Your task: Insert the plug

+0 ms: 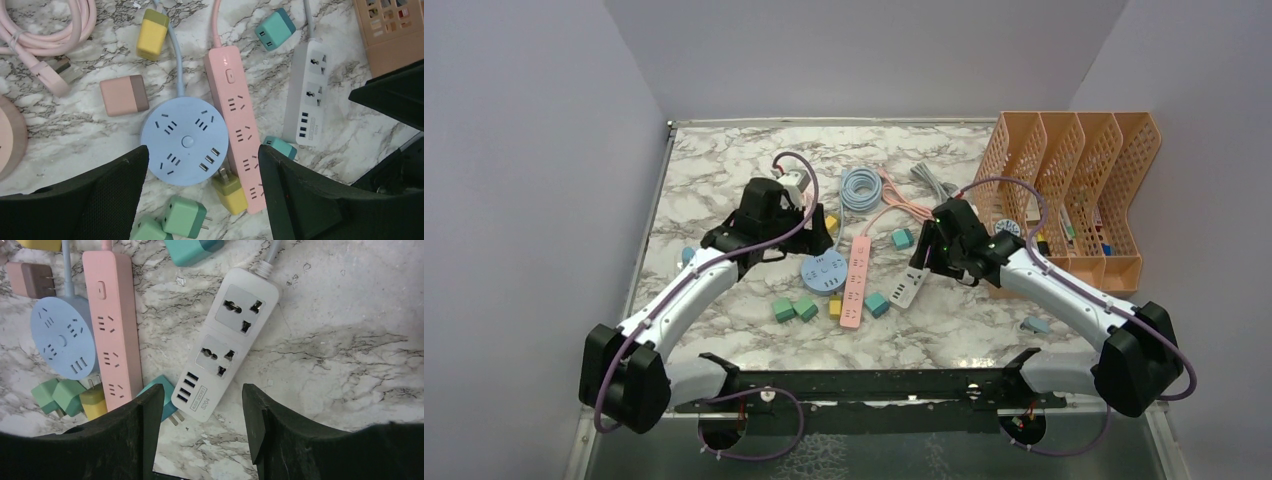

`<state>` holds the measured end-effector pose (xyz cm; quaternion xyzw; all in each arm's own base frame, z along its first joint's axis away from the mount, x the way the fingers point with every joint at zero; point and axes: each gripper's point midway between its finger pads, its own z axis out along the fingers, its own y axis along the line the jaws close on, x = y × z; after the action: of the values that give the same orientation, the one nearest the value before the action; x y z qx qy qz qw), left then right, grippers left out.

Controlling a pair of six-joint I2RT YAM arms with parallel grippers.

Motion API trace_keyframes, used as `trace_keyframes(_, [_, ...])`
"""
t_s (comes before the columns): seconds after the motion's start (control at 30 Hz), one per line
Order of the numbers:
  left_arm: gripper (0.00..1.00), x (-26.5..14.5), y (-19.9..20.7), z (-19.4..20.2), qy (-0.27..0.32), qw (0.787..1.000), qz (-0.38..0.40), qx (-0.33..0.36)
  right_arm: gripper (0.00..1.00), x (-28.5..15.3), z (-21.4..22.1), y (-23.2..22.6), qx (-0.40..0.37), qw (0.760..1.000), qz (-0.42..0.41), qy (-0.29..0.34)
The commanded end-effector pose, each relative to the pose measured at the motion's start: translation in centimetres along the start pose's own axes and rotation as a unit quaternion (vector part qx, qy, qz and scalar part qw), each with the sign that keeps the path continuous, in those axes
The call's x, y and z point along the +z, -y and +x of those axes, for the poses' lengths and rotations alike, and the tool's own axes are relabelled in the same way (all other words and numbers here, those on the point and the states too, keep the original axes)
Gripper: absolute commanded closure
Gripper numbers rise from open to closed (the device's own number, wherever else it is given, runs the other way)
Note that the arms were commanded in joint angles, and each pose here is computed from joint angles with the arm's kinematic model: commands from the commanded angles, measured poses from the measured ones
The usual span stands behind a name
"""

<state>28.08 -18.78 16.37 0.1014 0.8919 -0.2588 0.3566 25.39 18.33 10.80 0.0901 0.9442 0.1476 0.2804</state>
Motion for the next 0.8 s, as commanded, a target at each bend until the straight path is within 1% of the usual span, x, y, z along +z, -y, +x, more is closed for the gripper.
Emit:
trace_keyframes(0.0, [0.18,2.7,0.2,-2.0,0.019,0.999,0.003,0.044,0.41,0.1,-0.3,-0.3,0.037,0.999,-0.003,0.013])
trace_keyframes(0.03, [0.19,3.6,0.0,-1.9,0.009,0.999,-0.003,0.047,0.42,0.1,-0.3,-0.5,0.042,0.999,-0.008,0.014])
trace_keyframes(0.13, [0.28,6.3,-1.0,-1.6,-0.027,0.998,-0.018,0.054,0.42,0.2,-0.4,-0.9,0.051,0.998,-0.021,0.022])
trace_keyframes(0.2, [0.31,8.1,-1.9,-1.9,-0.041,0.997,-0.035,0.061,0.42,0.3,-0.5,-1.2,0.055,0.998,-0.029,0.025])
trace_keyframes(0.3, [0.31,10.5,-3.4,-2.2,-0.069,0.993,-0.062,0.079,0.42,0.4,-0.7,-1.6,0.061,0.997,-0.038,0.026])
trace_keyframes(0.37, [0.32,12.1,-4.5,-1.6,-0.099,0.988,-0.079,0.084,0.42,0.6,-0.7,-2.1,0.063,0.997,-0.045,0.022])
trace_keyframes(0.47, [0.34,13.2,-5.0,-1.1,-0.120,0.985,-0.084,0.087,0.42,1.0,-0.8,-2.5,0.060,0.997,-0.049,0.018])
trace_keyframes(0.6, [0.42,14.4,-5.5,-0.2,-0.136,0.984,-0.086,0.082,0.42,1.7,-0.7,-2.8,0.048,0.997,-0.051,0.013])
trace_keyframes(0.77, [0.44,15.0,-6.6,0.1,-0.145,0.979,-0.109,0.090,0.43,2.3,-1.0,-3.4,0.030,0.998,-0.057,0.010])
